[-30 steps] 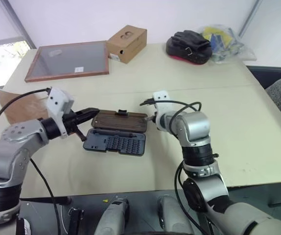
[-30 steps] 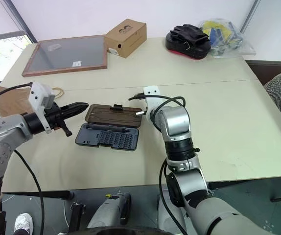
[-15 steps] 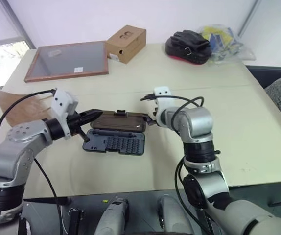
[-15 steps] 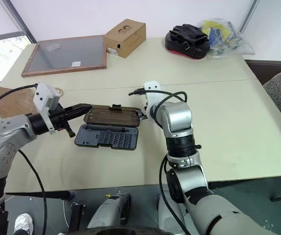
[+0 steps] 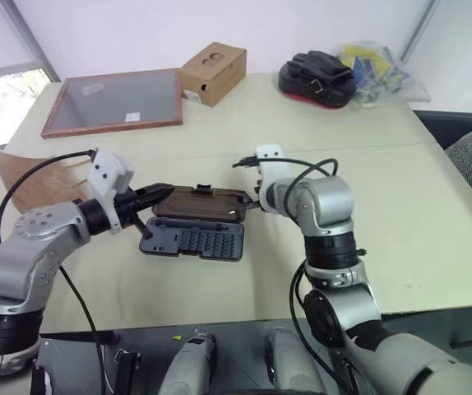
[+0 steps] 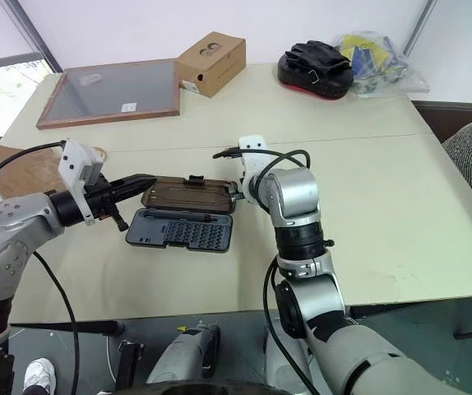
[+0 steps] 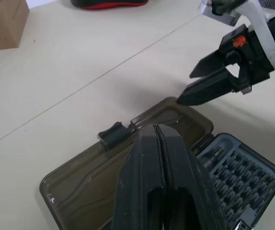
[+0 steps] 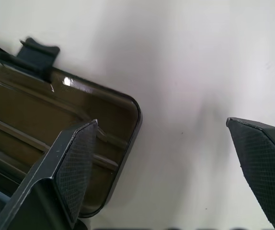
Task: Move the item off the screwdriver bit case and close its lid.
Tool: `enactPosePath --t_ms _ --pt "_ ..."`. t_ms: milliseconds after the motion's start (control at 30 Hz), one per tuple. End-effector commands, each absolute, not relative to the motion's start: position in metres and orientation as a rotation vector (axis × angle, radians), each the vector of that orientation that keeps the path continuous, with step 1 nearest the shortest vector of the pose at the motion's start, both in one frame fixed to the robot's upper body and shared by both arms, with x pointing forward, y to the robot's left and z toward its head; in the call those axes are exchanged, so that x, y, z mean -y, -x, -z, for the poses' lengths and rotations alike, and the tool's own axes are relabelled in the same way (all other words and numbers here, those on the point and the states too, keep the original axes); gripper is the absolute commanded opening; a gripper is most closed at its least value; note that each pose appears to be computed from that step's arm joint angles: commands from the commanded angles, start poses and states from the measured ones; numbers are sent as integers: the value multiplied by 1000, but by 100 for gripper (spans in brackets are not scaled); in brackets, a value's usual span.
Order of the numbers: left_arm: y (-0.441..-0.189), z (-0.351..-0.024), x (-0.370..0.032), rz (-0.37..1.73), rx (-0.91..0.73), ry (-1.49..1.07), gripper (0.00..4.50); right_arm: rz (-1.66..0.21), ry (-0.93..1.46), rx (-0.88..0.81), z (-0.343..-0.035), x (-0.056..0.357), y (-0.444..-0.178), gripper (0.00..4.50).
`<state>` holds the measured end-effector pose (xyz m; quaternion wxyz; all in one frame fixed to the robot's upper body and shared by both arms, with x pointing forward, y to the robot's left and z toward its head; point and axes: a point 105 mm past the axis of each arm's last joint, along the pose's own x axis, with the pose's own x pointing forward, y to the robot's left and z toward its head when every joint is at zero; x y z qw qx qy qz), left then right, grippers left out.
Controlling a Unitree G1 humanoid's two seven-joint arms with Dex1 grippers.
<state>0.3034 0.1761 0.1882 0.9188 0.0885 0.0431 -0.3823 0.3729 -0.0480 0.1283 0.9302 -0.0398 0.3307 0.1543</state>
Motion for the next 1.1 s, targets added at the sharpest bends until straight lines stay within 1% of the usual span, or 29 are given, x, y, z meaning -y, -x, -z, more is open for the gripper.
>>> enactPosePath --t_ms 33,100,133,333,633,800,933,1100 --pt "-301 -197 -176 783 -51 -213 0 -334 92 -660 -130 41 -371 424" --pt "-301 -197 -176 783 -50 -216 0 -339 97 -668 -126 40 -370 369" --pt "-301 -197 -176 782 -50 -216 0 -342 100 -671 -125 39 -369 323" --pt "-301 -197 -175 780 -45 -219 0 -335 124 -676 -120 40 -368 4" --pt "-300 -198 -175 773 -39 -220 0 -343 154 -673 -120 42 -368 4" --pt "-301 -198 -175 771 -37 -220 0 -321 160 -683 -118 51 -369 4" --pt "-301 -198 -174 771 -35 -221 0 -222 166 -677 -117 80 -375 4" --pt "-303 -197 -172 778 -37 -225 0 -68 136 -666 -126 123 -380 4"
